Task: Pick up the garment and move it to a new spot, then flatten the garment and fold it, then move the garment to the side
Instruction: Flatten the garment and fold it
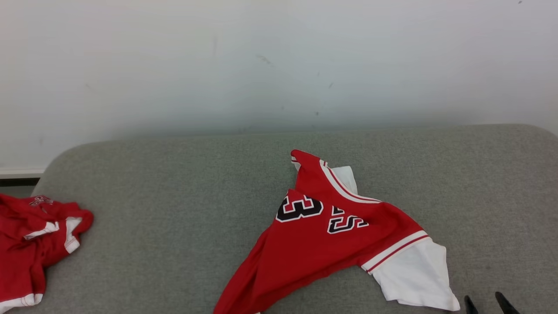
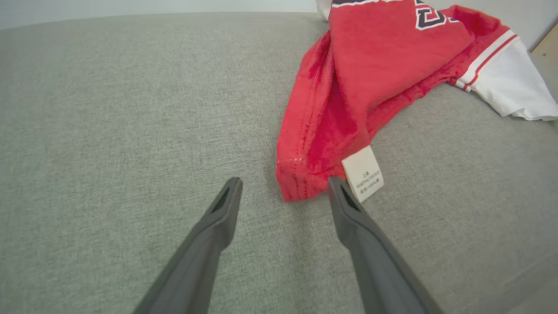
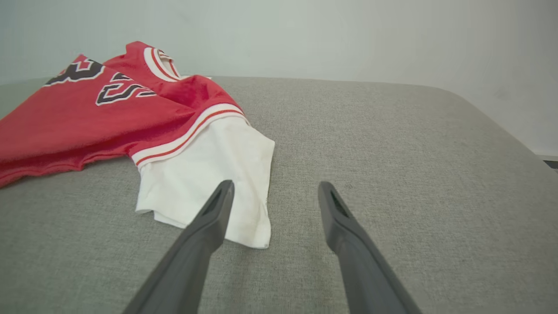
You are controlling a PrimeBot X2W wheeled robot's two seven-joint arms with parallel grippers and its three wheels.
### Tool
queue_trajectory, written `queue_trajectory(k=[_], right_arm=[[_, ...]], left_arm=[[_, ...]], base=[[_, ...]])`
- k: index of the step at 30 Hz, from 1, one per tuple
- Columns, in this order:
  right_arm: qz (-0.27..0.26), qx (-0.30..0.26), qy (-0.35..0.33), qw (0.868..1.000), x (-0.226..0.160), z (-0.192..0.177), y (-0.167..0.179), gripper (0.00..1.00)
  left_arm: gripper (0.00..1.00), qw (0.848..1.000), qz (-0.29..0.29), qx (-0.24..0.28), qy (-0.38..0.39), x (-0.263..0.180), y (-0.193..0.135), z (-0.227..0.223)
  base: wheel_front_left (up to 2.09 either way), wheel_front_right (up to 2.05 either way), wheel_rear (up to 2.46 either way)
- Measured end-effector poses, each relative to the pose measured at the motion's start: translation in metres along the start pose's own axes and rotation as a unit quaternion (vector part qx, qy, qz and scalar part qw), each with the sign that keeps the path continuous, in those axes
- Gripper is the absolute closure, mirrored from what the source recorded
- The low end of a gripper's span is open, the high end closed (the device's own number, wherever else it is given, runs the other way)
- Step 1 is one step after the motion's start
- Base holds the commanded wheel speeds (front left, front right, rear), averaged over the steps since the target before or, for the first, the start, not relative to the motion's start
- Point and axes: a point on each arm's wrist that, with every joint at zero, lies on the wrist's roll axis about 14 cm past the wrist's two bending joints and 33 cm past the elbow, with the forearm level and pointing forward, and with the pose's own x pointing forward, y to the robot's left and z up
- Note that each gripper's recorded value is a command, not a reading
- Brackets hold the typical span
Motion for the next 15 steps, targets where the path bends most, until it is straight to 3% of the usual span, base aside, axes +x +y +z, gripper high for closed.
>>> queue_trajectory(k=[6,15], right_arm=[[0.022,0.01,0.071,0.997,0.005,-0.027,0.011,0.0],[0.034,0.018,0.109,0.993,0.025,-0.042,0.016,0.0]], left_arm=[[0.0,0.999,-0.023,-0.006,0.042,0.01,-0.008,-0.016],[0.0,0.998,-0.043,-0.018,0.049,0.036,-0.013,-0.017]], base=[[0.0,0.0,0.0],[0.0,0.0,0.0]])
